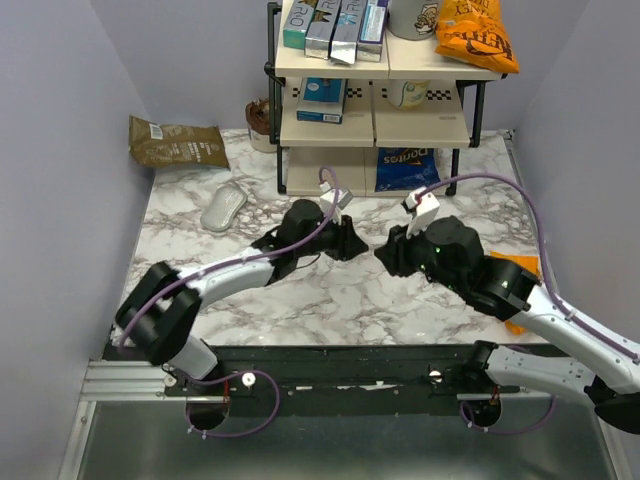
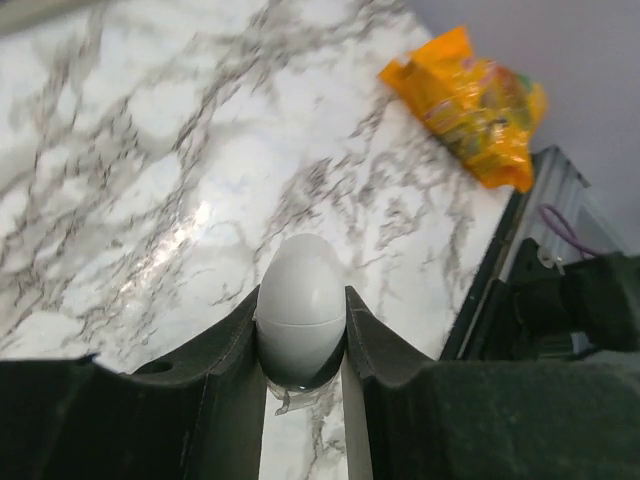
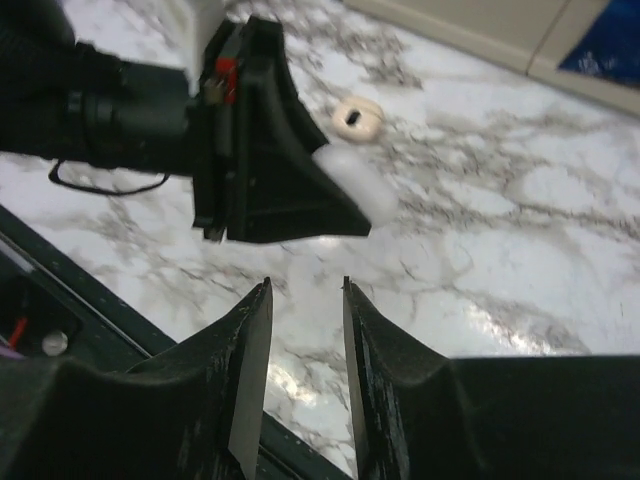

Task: Insert the wireless bluetooth earbuds into the charging case
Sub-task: Place the charging case with the earbuds at the center of the board.

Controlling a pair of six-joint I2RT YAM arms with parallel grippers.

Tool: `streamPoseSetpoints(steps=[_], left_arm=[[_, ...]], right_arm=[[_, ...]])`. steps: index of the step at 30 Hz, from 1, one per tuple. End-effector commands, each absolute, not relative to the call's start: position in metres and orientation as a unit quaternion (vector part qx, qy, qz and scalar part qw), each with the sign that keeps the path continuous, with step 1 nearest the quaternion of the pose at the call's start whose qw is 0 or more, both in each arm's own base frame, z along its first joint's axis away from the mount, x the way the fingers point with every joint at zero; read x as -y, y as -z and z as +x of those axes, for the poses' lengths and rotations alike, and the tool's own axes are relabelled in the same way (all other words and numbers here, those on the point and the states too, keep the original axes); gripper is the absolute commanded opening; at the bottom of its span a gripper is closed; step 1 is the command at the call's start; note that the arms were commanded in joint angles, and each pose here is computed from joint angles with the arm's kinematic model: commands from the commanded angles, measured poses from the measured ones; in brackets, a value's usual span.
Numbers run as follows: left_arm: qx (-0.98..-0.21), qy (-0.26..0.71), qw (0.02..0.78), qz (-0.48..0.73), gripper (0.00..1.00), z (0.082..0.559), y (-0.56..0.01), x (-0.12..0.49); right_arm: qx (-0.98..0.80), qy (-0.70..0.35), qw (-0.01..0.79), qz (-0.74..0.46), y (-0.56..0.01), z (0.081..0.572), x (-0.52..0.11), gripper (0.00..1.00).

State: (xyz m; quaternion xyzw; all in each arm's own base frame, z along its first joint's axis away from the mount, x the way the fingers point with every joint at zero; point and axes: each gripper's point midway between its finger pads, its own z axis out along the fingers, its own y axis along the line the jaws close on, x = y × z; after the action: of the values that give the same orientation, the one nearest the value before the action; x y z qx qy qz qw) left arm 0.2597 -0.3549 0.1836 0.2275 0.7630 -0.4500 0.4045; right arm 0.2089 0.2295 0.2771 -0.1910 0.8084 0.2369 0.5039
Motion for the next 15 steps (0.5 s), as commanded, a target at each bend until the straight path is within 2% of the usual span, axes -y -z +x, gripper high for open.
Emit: streamPoseSetpoints(steps=[1, 2, 8, 15], left_arm=[[-0.823, 0.429, 0.341, 0.151, 0.0, 0.293, -0.134, 0.375], [-0.835, 0.418, 0.326, 0.147, 0.0, 0.298, -0.112, 0.38], [-0.862, 0.381, 0.318, 0.1, 0.0, 0.342, -0.069, 0.386], [-0.882, 0.352, 0.302, 0.081, 0.02, 0.365, -0.041, 0.379]], right_arm=[[-0.813, -0.225, 0.519, -0.138, -0.263, 0.212, -0.212, 0.43], [-0.813, -0.229, 0.515, -0.142, -0.26, 0.209, -0.213, 0.43], [-0.815, -0.236, 0.51, -0.14, -0.249, 0.201, -0.207, 0.44], [-0.813, -0.241, 0.509, -0.149, -0.246, 0.198, -0.207, 0.45]])
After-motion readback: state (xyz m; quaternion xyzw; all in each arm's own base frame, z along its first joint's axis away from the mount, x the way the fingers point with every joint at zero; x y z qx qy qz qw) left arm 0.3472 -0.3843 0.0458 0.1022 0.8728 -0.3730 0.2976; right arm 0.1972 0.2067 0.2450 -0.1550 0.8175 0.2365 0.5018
